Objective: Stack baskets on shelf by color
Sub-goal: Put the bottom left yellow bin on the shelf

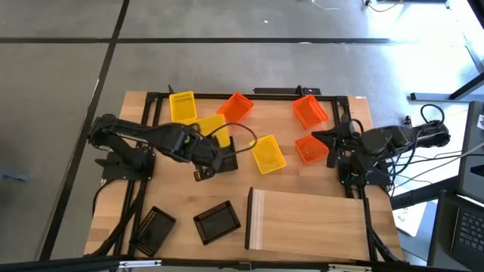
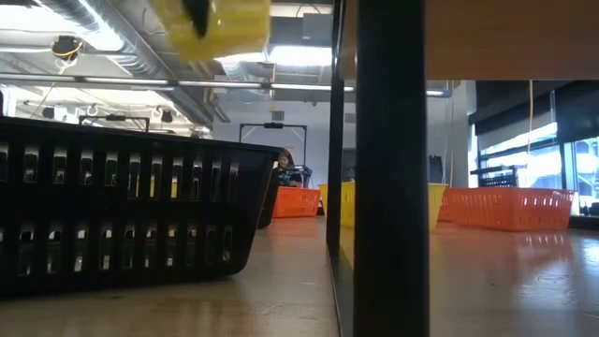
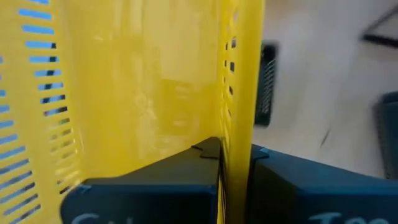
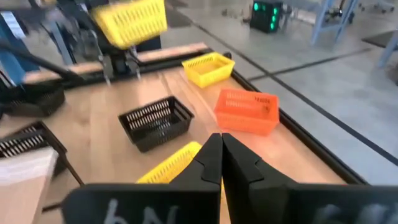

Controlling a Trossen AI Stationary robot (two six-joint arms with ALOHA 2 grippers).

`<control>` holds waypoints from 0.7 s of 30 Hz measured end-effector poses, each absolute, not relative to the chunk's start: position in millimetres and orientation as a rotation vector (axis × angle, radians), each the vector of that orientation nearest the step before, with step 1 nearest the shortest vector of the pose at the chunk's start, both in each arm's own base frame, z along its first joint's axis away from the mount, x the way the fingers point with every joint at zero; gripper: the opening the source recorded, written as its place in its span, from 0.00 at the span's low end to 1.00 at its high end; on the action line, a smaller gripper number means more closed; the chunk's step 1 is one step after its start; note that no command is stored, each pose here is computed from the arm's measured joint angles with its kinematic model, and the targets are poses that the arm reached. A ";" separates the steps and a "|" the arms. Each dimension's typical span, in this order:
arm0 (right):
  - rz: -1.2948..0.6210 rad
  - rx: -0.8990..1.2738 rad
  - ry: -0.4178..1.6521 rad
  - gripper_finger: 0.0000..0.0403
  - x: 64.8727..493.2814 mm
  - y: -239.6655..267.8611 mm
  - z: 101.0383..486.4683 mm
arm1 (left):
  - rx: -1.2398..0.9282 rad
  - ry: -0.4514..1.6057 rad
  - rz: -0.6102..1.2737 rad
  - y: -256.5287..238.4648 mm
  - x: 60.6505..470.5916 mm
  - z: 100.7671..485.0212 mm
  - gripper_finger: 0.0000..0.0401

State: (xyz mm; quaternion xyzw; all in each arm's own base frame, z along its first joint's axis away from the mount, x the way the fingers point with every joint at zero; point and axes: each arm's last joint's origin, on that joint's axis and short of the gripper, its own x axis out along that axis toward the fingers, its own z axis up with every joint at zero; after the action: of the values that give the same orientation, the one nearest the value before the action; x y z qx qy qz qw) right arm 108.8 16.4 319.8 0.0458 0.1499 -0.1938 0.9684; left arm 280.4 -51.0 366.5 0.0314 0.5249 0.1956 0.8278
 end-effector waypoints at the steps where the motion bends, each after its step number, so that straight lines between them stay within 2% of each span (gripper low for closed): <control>1: -0.395 0.084 0.324 0.00 110.1 16.8 324.0 | 0.098 1.083 0.380 -50.8 283.3 373.3 0.00; 7: -0.404 0.077 0.372 0.00 115.0 18.4 346.0 | 0.342 0.958 0.165 -52.8 302.0 397.5 0.00; 11: -0.396 0.088 0.357 0.00 115.6 18.7 355.8 | 0.535 0.923 0.018 -61.1 318.5 400.3 0.00; 21: -0.302 -0.014 0.428 0.00 109.9 18.9 361.4 | 0.910 0.853 -0.371 -93.7 360.3 382.2 0.00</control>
State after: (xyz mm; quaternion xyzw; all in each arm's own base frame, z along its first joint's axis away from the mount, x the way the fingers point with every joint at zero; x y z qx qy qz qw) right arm 109.9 18.9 361.4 -0.0071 0.2114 -0.1495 0.9659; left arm 360.3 -93.7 382.2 0.4236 0.3971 -0.1725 0.7957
